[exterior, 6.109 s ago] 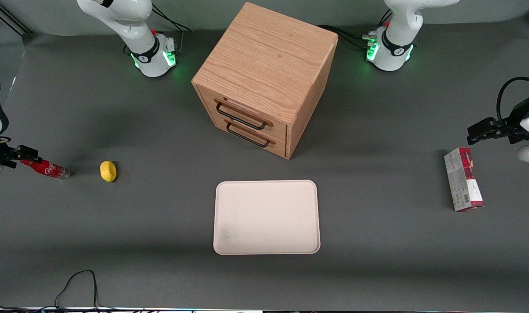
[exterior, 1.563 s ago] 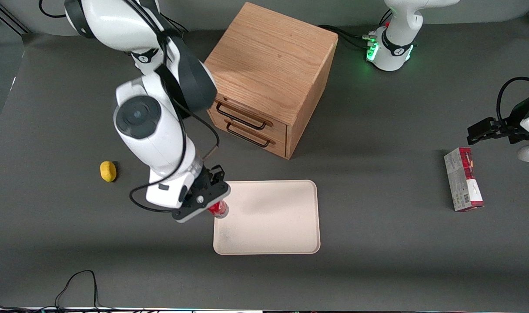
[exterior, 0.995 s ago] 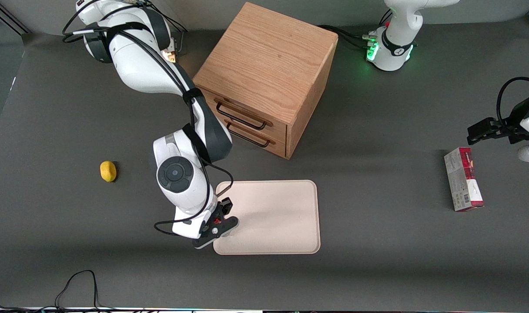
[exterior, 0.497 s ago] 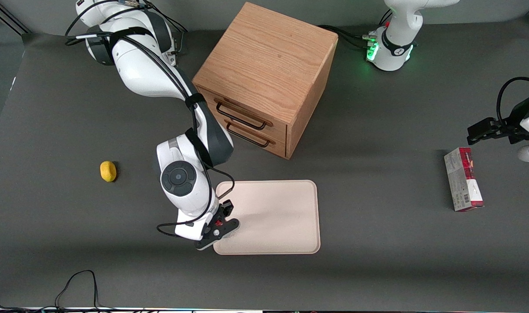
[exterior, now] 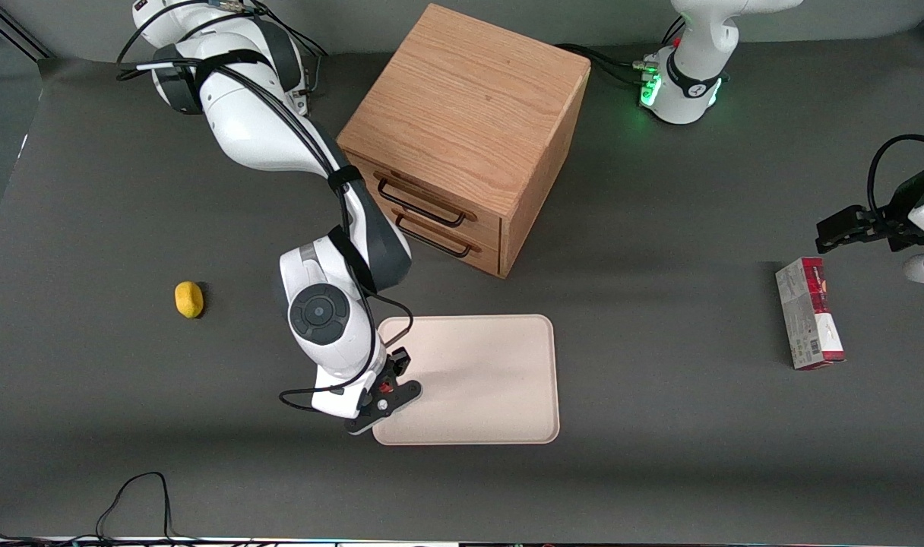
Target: Place coke bottle on tray
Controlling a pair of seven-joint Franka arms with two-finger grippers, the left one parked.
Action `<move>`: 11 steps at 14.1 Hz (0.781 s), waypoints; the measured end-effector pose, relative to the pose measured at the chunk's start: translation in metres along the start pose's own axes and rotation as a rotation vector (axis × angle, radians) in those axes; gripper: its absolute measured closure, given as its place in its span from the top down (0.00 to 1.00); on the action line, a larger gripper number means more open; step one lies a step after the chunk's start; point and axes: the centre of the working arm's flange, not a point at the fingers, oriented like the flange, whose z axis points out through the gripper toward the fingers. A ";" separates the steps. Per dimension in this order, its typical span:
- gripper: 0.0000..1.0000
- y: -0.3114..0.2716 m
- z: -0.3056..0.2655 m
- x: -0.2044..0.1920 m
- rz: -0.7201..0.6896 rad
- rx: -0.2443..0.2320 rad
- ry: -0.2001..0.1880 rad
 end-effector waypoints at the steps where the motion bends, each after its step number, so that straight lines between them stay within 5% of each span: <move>1: 0.46 0.000 0.000 0.000 0.001 0.000 0.001; 6: 0.96 0.000 -0.013 0.002 0.003 0.000 0.023; 11: 1.00 0.010 -0.091 -0.010 0.016 0.016 -0.014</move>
